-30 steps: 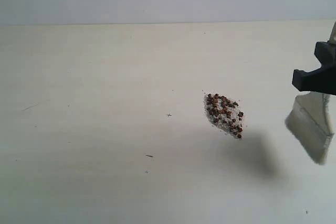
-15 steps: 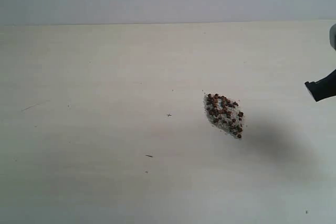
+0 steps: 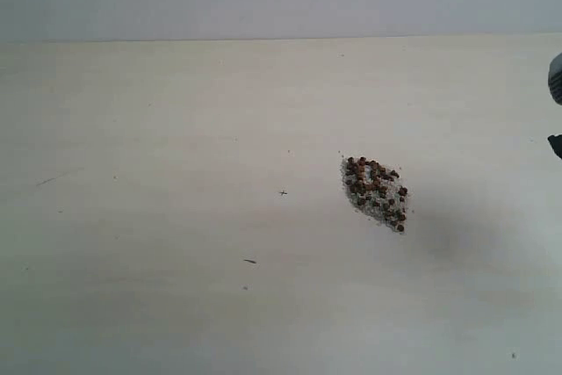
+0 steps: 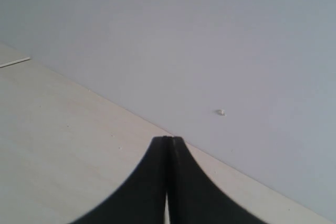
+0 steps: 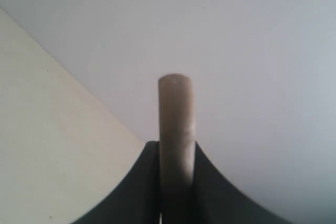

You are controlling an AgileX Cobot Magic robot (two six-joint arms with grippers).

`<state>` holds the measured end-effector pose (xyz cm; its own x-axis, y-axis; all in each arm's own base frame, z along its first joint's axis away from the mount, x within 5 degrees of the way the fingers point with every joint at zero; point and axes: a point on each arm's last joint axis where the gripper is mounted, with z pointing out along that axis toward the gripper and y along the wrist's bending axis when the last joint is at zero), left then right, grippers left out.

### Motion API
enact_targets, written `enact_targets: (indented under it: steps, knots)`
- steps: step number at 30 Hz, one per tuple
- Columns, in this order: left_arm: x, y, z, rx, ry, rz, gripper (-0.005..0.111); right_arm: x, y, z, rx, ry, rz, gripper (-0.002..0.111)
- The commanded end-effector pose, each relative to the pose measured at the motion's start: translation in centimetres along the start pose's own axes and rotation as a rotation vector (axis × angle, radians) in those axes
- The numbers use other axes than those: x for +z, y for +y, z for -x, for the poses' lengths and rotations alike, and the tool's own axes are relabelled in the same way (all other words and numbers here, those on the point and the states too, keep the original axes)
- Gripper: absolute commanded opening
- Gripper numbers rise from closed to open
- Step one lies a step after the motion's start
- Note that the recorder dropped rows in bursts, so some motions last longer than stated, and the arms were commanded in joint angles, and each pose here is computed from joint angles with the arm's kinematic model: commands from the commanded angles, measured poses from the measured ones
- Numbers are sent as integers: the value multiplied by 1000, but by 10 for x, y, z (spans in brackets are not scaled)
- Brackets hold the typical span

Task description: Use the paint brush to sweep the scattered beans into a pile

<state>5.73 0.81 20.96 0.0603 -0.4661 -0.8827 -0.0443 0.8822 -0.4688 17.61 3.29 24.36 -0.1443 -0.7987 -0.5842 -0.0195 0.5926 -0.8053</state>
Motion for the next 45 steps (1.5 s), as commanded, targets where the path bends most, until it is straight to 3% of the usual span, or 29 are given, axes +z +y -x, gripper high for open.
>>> enact_targets:
  steps: [1,5,8,17,26,30,41,45]
  knots:
    - [0,1,0,9,-5,1,0,-1,1,1,-44,-15,21,0]
    - [0,1,0,9,-5,1,0,2,8,-7,-19,15,140,0]
    - [0,1,0,9,-5,1,0,5,4,-12,18,15,147,0]
    - [0,1,0,9,-5,1,0,5,11,-4,131,-138,288,0]
    - [0,1,0,9,-5,1,0,-15,28,27,203,-486,566,0]
    - [0,1,0,9,-5,1,0,-21,28,35,230,-585,595,0]
    - [0,1,0,9,-5,1,0,-17,46,28,160,-543,735,0]
    - [0,1,0,9,-5,1,0,-6,40,16,169,-479,684,0]
